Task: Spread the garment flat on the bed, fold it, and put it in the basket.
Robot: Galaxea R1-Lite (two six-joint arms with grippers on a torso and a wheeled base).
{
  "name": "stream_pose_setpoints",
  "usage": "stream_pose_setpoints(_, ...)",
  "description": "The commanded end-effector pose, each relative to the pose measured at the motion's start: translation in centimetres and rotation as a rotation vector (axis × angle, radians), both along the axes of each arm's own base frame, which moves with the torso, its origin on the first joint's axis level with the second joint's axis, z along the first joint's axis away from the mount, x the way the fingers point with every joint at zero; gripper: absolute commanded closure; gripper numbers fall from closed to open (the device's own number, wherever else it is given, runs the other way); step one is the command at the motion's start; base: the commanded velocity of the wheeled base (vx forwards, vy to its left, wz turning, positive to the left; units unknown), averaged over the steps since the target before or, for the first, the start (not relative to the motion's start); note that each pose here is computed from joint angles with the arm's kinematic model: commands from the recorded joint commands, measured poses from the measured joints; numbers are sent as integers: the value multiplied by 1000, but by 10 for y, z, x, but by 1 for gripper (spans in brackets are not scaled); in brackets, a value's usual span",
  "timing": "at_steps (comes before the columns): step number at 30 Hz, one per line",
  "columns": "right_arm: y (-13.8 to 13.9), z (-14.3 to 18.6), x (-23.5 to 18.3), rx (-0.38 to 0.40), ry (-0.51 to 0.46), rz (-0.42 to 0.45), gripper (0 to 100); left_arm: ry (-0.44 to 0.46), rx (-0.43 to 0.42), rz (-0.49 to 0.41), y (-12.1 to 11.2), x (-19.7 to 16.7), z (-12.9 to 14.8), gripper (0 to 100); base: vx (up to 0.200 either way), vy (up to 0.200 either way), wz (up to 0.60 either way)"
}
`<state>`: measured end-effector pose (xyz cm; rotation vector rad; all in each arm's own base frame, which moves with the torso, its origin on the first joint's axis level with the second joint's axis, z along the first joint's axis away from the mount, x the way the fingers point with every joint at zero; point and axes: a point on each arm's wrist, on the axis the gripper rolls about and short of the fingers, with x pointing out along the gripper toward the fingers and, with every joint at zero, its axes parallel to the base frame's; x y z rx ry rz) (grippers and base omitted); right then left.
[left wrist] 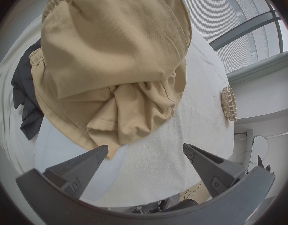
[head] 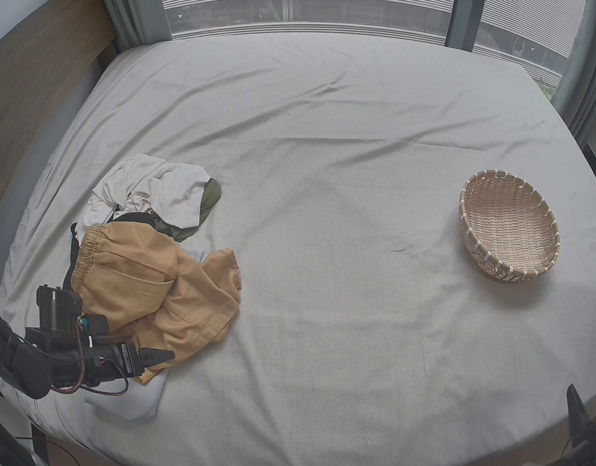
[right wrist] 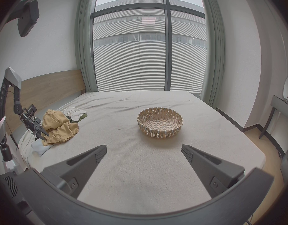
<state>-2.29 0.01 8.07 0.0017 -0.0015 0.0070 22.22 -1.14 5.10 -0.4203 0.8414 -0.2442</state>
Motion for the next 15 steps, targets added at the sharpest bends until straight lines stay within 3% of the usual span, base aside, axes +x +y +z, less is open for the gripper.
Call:
stream_pose_setpoints(1,0,-5,0,0,0,1,0,47,3,1,0,5,-18,0,0,0,0)
stream_pose_setpoints(15,0,-5,0,0,0,1,0,-4,26,5,-7,16,-26,0,0,0,0)
